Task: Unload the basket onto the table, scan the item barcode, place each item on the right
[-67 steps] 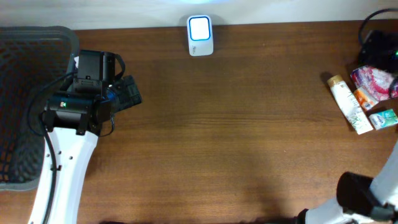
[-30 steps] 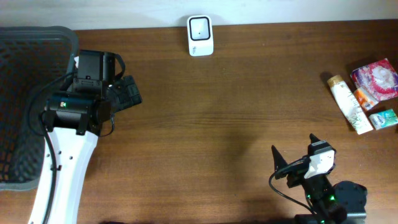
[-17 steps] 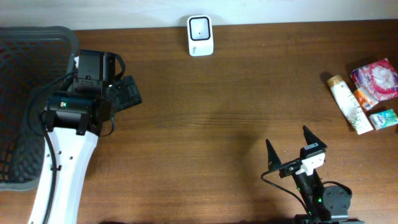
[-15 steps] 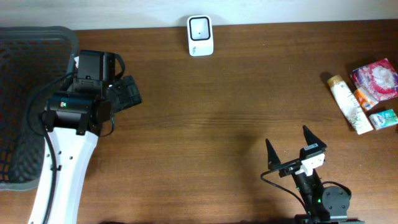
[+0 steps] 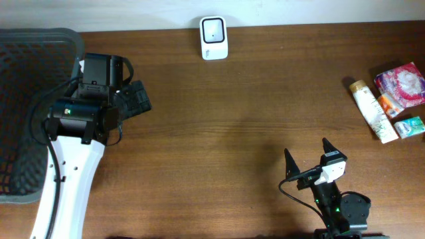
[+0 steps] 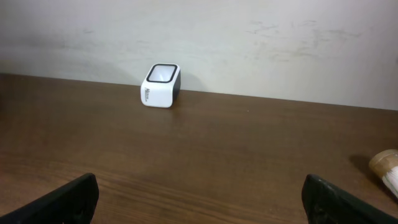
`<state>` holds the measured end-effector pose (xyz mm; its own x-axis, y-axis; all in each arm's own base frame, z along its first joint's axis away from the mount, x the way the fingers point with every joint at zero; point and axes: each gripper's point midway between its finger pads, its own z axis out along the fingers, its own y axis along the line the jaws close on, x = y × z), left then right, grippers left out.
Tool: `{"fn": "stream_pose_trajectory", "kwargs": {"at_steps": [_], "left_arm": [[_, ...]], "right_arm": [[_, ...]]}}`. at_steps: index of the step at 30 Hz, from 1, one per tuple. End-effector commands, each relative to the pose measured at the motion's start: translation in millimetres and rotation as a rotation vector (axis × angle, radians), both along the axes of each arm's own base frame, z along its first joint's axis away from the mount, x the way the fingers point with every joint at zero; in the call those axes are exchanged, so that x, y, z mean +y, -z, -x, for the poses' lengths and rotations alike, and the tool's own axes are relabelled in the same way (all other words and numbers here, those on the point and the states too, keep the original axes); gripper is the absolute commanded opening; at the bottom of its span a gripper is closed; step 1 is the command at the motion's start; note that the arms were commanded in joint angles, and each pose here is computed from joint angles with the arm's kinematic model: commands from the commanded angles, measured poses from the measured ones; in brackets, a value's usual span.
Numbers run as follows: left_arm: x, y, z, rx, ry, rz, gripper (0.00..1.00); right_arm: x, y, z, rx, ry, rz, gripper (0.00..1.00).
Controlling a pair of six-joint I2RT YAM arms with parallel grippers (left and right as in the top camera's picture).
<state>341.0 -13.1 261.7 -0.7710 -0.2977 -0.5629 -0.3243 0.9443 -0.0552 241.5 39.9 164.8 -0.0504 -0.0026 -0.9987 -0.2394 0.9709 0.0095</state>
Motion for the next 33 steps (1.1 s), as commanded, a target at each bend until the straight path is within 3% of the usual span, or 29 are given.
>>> {"fn": "stream_pose_trajectory", "kwargs": {"at_steps": [1, 33], "left_arm": [[1.9, -2.9, 0.2, -0.006, 0.007, -0.014, 0.99], [1.9, -2.9, 0.3, -0.006, 0.007, -0.014, 0.99]], "right_arm": [[0.3, 3.8, 0.0, 0.007, 0.003, -0.003, 0.99], [-24.3, 6.9, -4.0, 0.014, 0.147, 0.035, 0.99]]}}
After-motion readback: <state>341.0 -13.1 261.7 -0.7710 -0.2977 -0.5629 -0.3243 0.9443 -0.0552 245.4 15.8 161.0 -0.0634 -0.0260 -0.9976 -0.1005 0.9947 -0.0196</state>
